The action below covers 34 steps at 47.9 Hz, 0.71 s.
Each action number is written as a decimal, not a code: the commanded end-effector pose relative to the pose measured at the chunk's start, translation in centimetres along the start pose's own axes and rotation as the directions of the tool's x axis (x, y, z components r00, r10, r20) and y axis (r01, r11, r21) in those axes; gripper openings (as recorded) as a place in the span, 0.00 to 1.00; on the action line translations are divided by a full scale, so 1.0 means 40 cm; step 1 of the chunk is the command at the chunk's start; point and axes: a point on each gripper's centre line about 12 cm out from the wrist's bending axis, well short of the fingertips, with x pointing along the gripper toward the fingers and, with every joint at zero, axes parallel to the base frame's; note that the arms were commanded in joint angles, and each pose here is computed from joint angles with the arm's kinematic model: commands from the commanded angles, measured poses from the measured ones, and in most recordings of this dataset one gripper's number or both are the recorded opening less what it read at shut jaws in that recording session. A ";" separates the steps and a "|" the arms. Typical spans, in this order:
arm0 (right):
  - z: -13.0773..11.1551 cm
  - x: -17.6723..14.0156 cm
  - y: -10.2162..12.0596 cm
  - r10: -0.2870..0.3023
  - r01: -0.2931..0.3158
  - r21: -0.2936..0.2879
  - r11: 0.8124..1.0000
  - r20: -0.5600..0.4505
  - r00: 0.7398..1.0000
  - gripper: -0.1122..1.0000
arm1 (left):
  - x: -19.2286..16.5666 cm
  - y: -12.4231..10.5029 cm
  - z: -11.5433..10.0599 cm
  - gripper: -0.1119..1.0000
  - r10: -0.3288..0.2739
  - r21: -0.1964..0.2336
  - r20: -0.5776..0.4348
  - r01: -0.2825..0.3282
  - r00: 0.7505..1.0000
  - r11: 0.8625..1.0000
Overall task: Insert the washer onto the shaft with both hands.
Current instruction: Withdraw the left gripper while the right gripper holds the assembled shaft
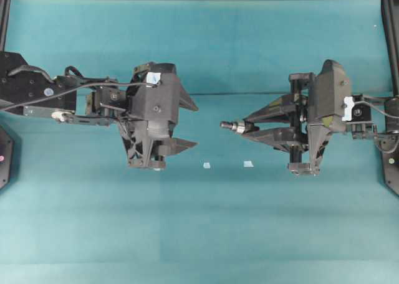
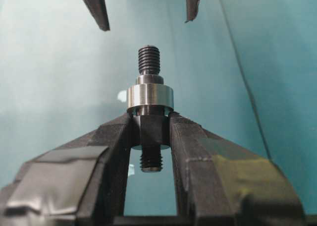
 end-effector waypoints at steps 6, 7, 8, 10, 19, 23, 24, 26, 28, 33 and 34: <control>0.014 -0.004 0.000 0.000 0.000 0.003 1.000 0.009 1.000 0.10 | -0.019 0.005 0.021 0.84 0.007 -0.003 0.035 -0.007 0.999 1.000; 0.012 -0.004 0.000 0.000 0.000 0.003 1.000 0.005 1.000 0.10 | -0.020 0.006 0.023 0.84 0.008 -0.001 0.038 -0.008 0.999 1.000; 0.013 -0.005 0.000 0.000 0.000 0.003 1.000 0.005 1.000 0.10 | -0.020 0.005 0.022 0.84 0.008 -0.003 0.036 -0.008 0.999 1.000; 0.011 -0.004 0.001 0.001 -0.001 0.003 1.000 0.000 1.000 0.10 | -0.020 0.005 0.022 0.84 0.008 -0.003 0.036 -0.008 0.999 1.000; 0.011 -0.004 0.001 0.001 -0.001 0.003 1.000 0.000 1.000 0.10 | -0.018 0.005 0.017 0.84 0.007 -0.003 0.032 -0.007 0.999 1.000; 0.009 -0.004 0.001 0.001 -0.001 0.003 1.000 -0.002 1.000 0.10 | -0.019 0.005 0.018 0.84 0.007 -0.003 0.032 -0.007 0.999 1.000; 0.011 -0.004 0.001 0.001 -0.001 0.003 1.000 0.000 1.000 0.10 | -0.017 0.004 0.015 0.84 0.006 -0.003 0.028 -0.006 1.000 1.000; 0.009 -0.004 0.001 0.001 -0.001 0.003 1.000 -0.002 1.000 0.10 | -0.019 0.004 0.016 0.84 0.007 -0.003 0.030 -0.007 1.000 1.000; 0.011 -0.004 0.001 0.001 -0.001 0.003 1.000 0.000 1.000 0.10 | -0.017 0.004 0.014 0.84 0.006 -0.003 0.027 -0.006 1.000 1.000; 0.011 -0.004 0.001 0.001 -0.001 0.003 1.000 0.000 1.000 0.10 | -0.018 0.004 0.015 0.84 0.006 -0.003 0.028 -0.006 1.000 1.000; 0.011 -0.004 0.000 0.000 0.000 0.003 1.000 0.000 1.000 0.10 | -0.018 0.004 0.015 0.84 0.006 -0.003 0.028 -0.006 1.000 1.000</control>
